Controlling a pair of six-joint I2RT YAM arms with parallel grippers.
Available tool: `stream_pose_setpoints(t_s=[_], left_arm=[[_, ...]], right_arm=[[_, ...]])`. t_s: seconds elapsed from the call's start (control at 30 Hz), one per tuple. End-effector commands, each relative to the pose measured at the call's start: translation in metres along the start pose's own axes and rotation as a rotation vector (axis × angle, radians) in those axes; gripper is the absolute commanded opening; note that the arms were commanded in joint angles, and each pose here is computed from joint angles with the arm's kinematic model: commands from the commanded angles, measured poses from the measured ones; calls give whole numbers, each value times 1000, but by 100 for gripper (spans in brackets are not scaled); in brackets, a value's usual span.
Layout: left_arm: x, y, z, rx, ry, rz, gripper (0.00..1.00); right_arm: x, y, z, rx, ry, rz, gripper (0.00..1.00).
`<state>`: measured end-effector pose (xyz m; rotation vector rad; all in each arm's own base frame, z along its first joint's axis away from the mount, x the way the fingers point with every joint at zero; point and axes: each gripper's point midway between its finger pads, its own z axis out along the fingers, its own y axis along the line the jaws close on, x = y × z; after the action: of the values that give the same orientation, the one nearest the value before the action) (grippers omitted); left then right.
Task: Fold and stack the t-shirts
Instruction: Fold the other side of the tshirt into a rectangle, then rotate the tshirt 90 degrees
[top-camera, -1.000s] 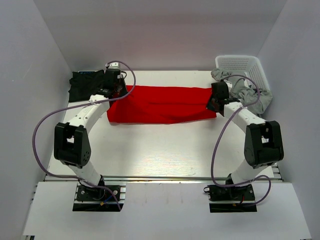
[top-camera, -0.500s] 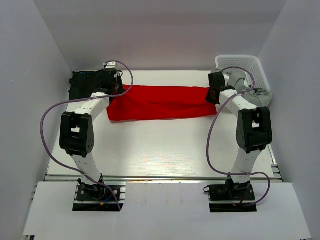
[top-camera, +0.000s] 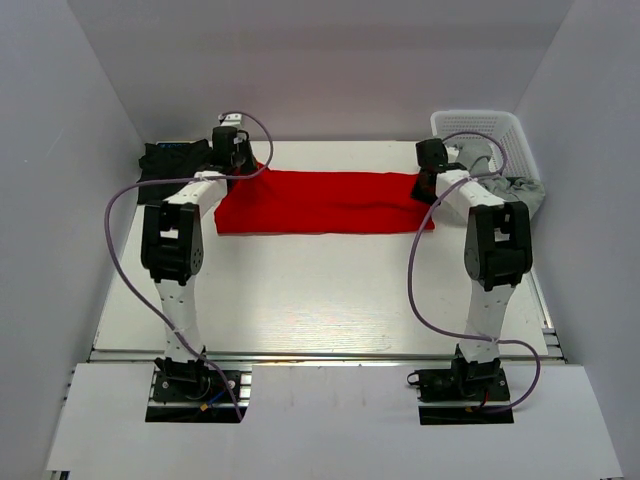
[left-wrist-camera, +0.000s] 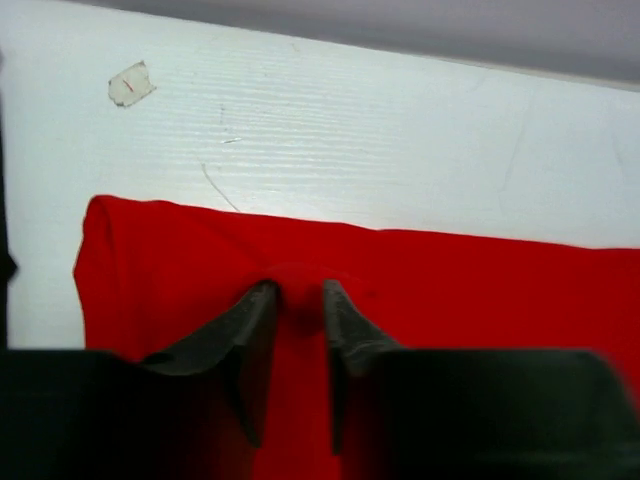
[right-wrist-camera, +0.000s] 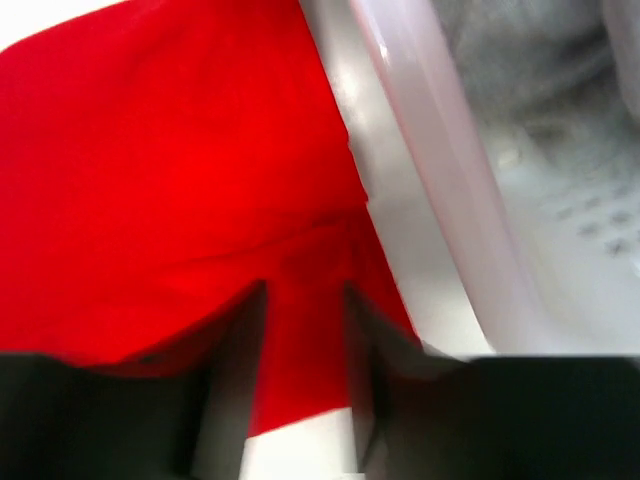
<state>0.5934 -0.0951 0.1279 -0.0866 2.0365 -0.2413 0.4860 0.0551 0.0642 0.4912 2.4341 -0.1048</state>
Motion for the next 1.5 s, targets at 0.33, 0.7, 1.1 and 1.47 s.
stream_pose_setpoints(t_s=[0.33, 0.7, 1.1, 1.47], left_arm=[[-40, 16, 8, -5, -27, -89, 100], [29, -52, -16, 344, 141, -80, 100], [98, -25, 26, 211, 307, -104, 100], [98, -39, 90, 302, 309, -121, 100]], right_arm=[[-24, 77, -64, -490, -129, -164, 88], [40, 107, -65, -661, -5, -287, 90], [-6, 89, 39, -393, -9, -242, 90], [81, 64, 35, -472, 249, -226, 90]])
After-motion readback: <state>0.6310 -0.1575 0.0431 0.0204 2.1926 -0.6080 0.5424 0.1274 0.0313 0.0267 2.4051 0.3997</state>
